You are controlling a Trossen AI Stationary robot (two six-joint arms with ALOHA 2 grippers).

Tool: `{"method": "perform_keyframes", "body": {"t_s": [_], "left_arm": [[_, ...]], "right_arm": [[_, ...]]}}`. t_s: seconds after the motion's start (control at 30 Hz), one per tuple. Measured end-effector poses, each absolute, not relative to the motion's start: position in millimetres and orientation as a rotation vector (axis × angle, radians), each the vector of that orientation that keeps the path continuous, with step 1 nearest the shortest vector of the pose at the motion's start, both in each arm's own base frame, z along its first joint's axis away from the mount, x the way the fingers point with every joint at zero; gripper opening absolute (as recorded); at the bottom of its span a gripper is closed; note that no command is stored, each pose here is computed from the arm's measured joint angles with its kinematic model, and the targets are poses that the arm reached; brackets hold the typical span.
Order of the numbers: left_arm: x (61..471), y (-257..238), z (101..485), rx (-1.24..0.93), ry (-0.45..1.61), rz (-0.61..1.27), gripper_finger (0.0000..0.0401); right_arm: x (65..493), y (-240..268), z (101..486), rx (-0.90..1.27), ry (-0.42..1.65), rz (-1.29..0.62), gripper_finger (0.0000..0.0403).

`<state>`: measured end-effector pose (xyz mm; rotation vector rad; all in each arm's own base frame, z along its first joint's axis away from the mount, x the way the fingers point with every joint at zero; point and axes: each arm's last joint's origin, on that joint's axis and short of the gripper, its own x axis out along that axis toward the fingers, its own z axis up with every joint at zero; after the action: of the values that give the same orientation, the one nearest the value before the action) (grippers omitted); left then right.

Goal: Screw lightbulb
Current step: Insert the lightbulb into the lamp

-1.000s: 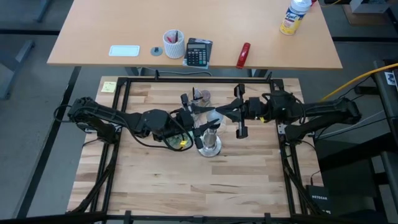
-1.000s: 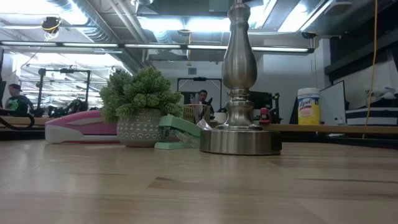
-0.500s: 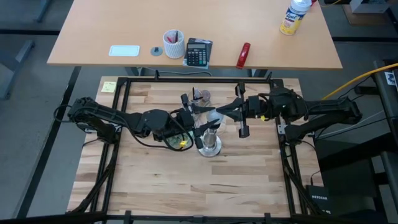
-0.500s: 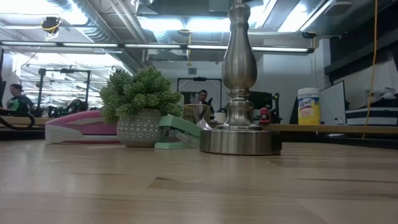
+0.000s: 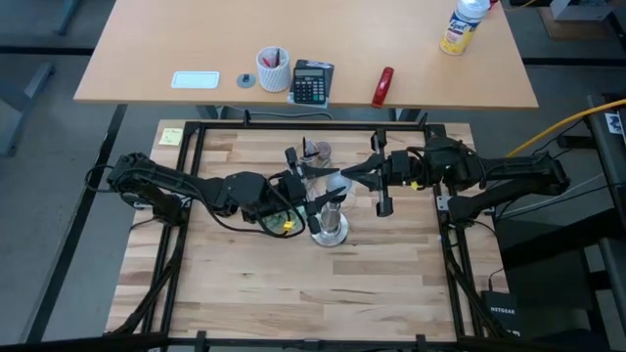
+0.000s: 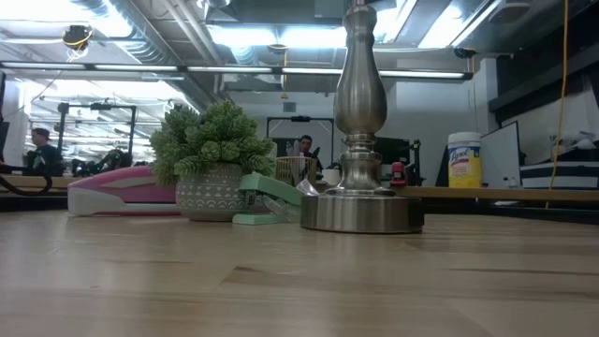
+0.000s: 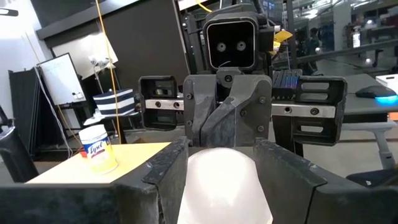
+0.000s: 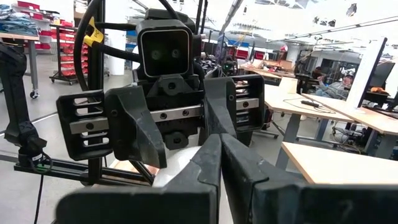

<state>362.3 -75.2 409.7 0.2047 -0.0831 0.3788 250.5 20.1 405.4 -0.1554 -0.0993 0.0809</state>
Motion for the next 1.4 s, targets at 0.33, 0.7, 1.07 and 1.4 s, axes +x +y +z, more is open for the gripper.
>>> {"method": "perform_keyframes", "body": {"t_s": [0.33,0.7,1.07,1.4], "left_arm": [[362,-75,412,0.200,-0.104,0.382,0.0175],[346,-84,429,0.211,-0.165,0.361,0.0175],[340,-110,415,0.197,-0.043,0.261,0.0140],[342,-102,408,0.155,0.021,0.301,0.0057]], "right_arm": [[251,20,405,-0.156,-0.099,0.080,0.0017],[251,20,405,-0.156,-0.100,0.079,0.0017],[251,20,405,-0.156,-0.102,0.079,0.0017],[251,20,405,-0.156,-0.102,0.079,0.0017]]}}
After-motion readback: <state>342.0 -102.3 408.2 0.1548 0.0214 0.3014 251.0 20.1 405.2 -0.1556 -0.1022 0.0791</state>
